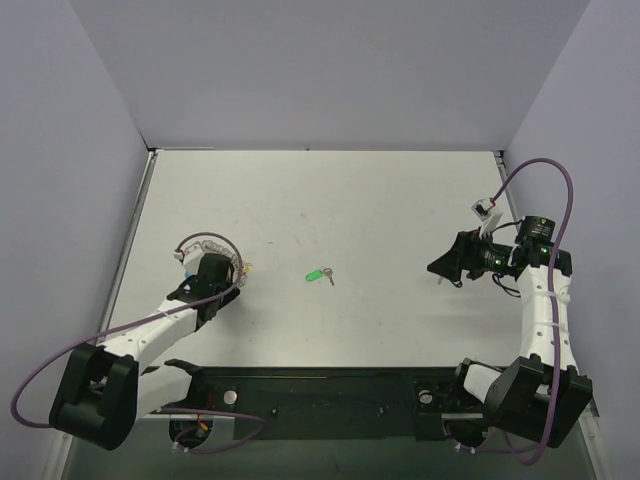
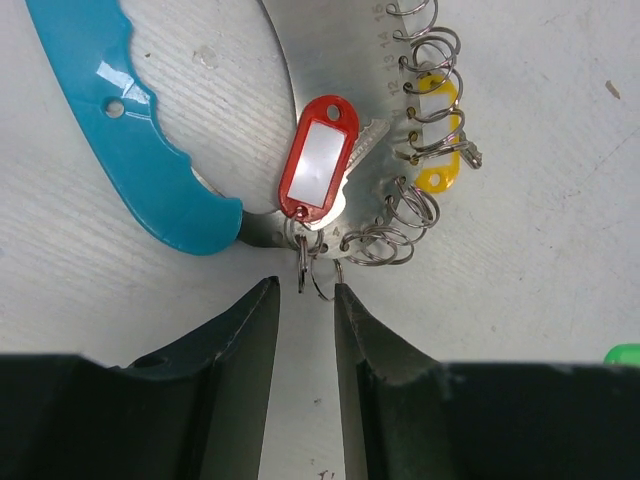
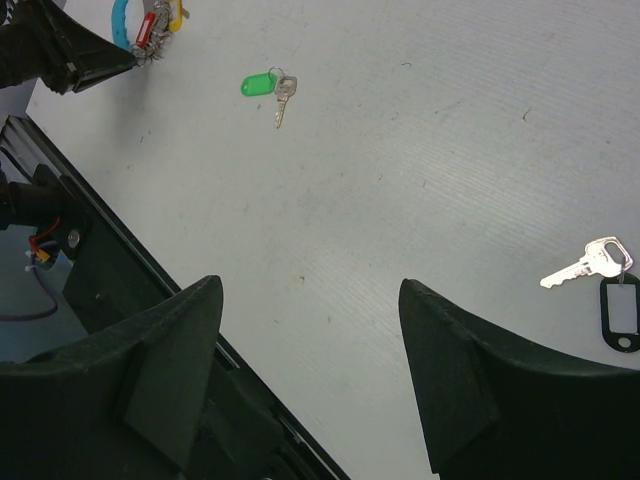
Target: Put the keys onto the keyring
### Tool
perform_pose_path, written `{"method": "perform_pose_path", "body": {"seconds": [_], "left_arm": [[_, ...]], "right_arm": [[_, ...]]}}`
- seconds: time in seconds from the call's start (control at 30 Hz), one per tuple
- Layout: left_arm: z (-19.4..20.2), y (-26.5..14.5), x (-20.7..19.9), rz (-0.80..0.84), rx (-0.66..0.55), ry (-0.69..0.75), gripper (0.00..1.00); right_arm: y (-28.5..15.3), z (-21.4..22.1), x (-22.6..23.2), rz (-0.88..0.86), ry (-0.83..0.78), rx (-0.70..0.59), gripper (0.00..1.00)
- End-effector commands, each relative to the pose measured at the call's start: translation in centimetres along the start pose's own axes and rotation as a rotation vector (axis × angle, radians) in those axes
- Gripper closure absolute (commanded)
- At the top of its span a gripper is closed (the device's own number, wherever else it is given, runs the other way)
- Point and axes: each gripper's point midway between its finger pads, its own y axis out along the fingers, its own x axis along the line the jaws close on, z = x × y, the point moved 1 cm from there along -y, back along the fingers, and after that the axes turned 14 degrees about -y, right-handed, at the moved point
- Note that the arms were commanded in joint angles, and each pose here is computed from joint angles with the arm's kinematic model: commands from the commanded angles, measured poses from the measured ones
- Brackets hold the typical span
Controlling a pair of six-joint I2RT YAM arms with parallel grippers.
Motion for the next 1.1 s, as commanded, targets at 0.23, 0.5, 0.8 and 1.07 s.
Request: {"method": "perform_pose_path", "body": {"seconds": [0.23, 0.5, 0.8, 1.07], "left_arm": [[0.2, -2.7, -0.9, 0.137, 0.035, -0.090, 0.61], [0.8, -1.9, -1.5, 0.149, 0.051, -0.106, 0.62], [0.0, -0.8, 0.3, 0.067, -0.016, -0.004, 0.63], [0.0, 0.0, -0.1, 0.057, -0.010, 0.030, 0.63]], "right_arm": [[-0.2, -0.7, 0.5, -0.041, -0.010, -0.025, 0.34], [-0.2, -0.7, 0.6, -0.044, -0.013, -0.024, 0.34], [-0.3, -0.7, 0.6, -0.046, -0.014, -0.026, 0.34], [-0.3, -0.7, 0.6, -0.046, -0.017, -0.024, 0.34]]}}
